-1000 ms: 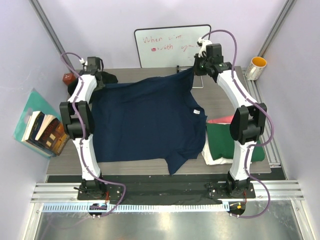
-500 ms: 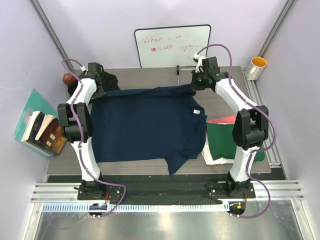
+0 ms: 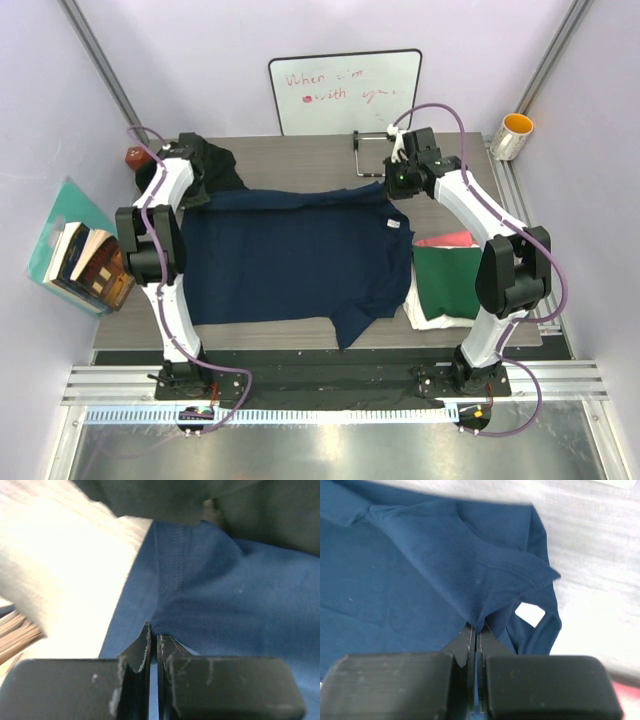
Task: Fold and stack the t-shirts
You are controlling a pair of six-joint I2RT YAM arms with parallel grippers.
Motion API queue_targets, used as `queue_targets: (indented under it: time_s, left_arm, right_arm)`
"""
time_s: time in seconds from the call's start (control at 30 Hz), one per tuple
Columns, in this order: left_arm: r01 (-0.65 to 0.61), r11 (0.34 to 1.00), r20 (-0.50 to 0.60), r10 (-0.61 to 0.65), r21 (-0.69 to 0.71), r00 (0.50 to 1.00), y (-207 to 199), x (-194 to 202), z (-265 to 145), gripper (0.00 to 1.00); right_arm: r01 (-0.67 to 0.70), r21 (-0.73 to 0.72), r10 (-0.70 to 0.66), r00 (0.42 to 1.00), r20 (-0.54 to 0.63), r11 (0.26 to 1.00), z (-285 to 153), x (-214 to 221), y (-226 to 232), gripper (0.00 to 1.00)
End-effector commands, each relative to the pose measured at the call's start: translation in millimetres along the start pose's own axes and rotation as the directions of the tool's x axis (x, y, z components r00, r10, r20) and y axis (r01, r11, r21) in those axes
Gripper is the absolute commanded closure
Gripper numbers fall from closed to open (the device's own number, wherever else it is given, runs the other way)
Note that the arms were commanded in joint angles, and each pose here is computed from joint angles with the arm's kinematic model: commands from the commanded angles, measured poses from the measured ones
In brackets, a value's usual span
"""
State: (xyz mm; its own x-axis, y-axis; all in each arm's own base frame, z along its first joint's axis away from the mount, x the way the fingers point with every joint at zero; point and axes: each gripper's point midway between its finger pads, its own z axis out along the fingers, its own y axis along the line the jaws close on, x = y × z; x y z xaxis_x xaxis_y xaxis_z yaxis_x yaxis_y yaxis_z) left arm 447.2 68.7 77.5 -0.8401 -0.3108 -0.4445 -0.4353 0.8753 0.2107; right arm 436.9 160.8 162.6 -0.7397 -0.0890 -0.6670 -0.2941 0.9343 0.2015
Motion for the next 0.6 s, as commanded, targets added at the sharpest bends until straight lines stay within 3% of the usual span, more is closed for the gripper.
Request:
queue_targets:
  time_s: [0.0, 0.1, 0.57]
  left_arm:
    - [-0.034, 0.993, -0.102, 0.023, -0.109, 0.995, 19.8, 10.6, -0.7, 1.0]
    - [-0.054, 0.989, -0.165, 0.032, -0.136, 0.986, 19.2, 20.4, 10.2, 1.0]
    - [-0.07, 0.983, -0.204, 0.034, -0.171, 0.978, 32.0, 43.2, 4.6, 1.0]
  right_arm:
    - [-0.011, 0.043, 0.012, 1.0, -0.029, 0.999, -9.0, 7.7, -4.0, 0.99]
    - [-0.015, 0.05, 0.018, 0.999, -0.048, 0.999, -7.1, 13.0, -4.4, 0.99]
    - [-0.058, 0.108, 0.076, 0.983, -0.169, 0.993, -16.6, 49.7, -11.4, 0.99]
